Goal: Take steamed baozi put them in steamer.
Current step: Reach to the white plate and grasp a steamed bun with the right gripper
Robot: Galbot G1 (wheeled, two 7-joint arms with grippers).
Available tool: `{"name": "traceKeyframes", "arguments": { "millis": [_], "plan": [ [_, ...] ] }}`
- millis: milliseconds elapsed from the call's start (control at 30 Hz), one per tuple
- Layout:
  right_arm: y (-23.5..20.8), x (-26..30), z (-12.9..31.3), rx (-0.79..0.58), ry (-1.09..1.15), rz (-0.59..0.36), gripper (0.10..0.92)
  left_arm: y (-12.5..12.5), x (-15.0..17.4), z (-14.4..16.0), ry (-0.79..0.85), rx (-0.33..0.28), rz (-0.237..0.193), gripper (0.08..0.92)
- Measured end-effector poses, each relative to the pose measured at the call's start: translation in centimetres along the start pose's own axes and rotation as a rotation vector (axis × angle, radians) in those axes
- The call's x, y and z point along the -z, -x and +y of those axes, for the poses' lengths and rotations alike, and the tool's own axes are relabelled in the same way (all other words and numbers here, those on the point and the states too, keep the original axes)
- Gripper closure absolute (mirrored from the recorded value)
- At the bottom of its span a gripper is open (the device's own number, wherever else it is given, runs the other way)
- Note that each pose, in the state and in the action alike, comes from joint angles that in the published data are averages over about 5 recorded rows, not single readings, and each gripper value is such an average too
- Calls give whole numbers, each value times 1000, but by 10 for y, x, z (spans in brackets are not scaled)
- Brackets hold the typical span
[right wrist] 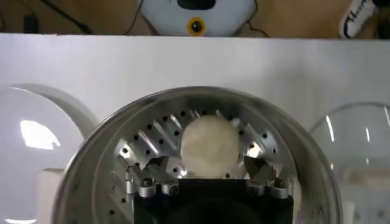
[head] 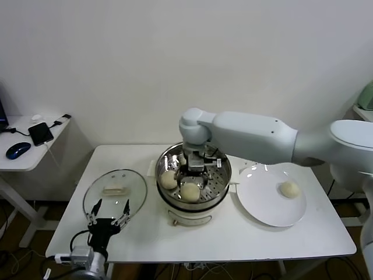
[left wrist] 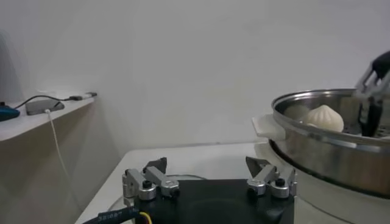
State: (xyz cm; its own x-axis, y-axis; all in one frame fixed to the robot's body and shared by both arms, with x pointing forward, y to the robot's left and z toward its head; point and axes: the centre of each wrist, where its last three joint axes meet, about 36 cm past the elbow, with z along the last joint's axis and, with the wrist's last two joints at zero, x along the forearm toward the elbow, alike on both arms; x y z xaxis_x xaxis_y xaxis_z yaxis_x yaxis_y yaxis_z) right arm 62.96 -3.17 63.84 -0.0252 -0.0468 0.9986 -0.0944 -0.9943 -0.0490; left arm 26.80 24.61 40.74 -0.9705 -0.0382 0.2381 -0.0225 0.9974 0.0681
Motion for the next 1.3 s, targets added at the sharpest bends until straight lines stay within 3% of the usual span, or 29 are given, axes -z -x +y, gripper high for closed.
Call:
{"name": "traceKeyframes", "arguments": {
  "millis": [233, 533, 967, 1300],
  "plan": [
    [-47, -14, 57, -58, 318, 43, 199, -1, 3, -2, -3, -13, -4, 177],
    [-66, -44, 200, -113, 905, 65, 199, -4, 4, -3, -38, -44, 5, 177],
    [19, -60, 361, -149, 1307, 117, 199, -11, -3, -5, -67, -67, 36, 177],
    [78, -66, 422, -111, 1417, 117, 199, -13, -7, -3, -69, -64, 54, 177]
  ]
}}
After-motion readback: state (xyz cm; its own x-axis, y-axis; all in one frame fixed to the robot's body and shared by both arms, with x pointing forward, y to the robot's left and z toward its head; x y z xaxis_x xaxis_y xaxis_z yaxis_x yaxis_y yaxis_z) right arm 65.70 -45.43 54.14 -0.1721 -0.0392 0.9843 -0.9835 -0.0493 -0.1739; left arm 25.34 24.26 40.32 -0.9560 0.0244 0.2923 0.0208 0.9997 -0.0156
